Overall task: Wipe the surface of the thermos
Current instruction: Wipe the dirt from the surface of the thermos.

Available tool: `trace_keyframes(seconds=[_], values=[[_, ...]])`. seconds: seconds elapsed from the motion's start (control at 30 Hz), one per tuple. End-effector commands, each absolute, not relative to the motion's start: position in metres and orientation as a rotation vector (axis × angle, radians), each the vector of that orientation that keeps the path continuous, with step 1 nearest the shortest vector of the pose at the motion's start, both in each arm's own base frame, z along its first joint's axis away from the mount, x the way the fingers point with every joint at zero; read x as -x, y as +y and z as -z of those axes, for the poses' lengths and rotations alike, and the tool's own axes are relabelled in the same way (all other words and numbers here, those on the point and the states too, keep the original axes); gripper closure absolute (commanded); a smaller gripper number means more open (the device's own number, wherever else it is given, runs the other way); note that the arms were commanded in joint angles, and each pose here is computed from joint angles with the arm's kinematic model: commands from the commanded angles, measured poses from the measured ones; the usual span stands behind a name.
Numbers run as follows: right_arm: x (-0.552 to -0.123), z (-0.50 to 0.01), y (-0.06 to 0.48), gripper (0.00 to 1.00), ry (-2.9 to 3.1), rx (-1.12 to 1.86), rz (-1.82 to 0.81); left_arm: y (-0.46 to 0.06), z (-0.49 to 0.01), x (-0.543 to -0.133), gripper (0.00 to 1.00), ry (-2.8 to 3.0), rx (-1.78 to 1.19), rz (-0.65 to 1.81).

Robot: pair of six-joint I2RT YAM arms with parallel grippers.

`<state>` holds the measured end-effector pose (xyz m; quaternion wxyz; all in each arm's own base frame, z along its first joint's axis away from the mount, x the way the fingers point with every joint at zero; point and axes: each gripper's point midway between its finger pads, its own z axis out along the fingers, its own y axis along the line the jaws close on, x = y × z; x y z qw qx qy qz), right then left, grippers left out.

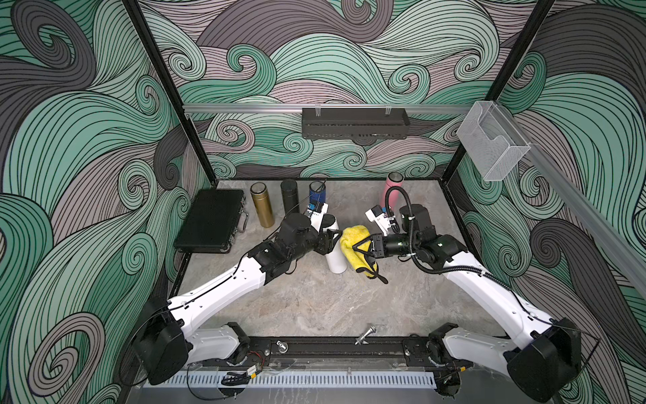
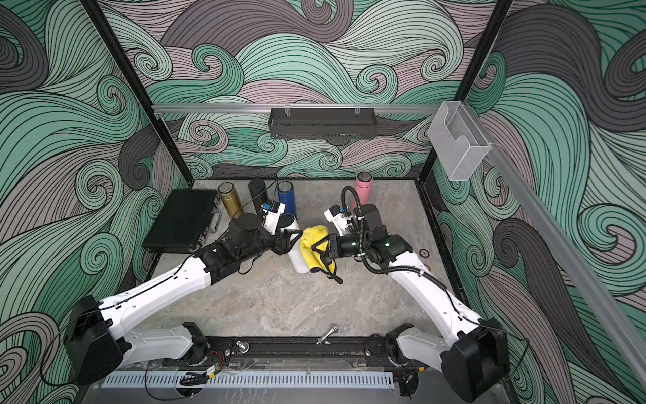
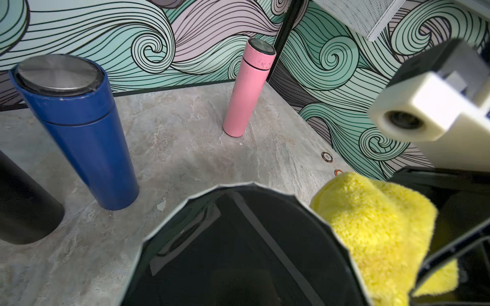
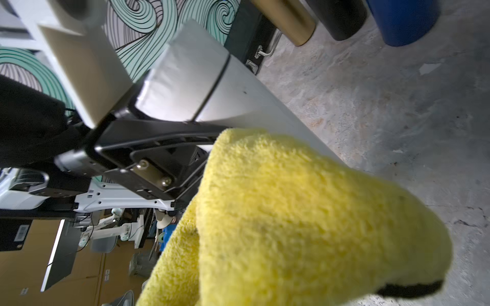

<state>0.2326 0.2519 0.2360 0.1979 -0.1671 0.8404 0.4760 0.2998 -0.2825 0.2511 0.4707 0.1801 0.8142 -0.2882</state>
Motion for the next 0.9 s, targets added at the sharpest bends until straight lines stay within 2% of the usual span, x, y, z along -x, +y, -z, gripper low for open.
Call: trace_keyframes(seconds=[0.0,0.17,0.33,0.43,0.57,0.73,0.87], values=[[-0.235,-0.218,0.246,1.0,2.39,0.437,-1.269,-0.285,-0.292,-0.315,1.0,1.868,-0.362,0.731],[-0.221,-0.207,0.245,1.0,2.395,0.463,-1.216,-0.287,-0.298,-0.322,1.0,1.885,-0.296,0.749],[-0.211,-0.242,0.271,1.0,2.208,0.586,-1.209,-0.297,-0.301,-0.321,1.0,1.893,-0.261,0.834],[-0.214,-0.243,0.287,1.0,2.179,0.635,-1.117,-0.302,-0.3,-0.319,1.0,1.898,-0.277,0.844],[-0.231,-0.205,0.291,1.0,2.28,0.576,-0.985,-0.303,-0.302,-0.316,1.0,1.895,-0.284,0.855],[-0.239,-0.141,0.269,1.0,2.398,0.437,-0.813,-0.299,-0.308,-0.313,1.0,1.88,-0.269,0.86],[-0.232,-0.131,0.255,1.0,2.391,0.374,-0.776,-0.299,-0.307,-0.312,1.0,1.878,-0.28,0.853]])
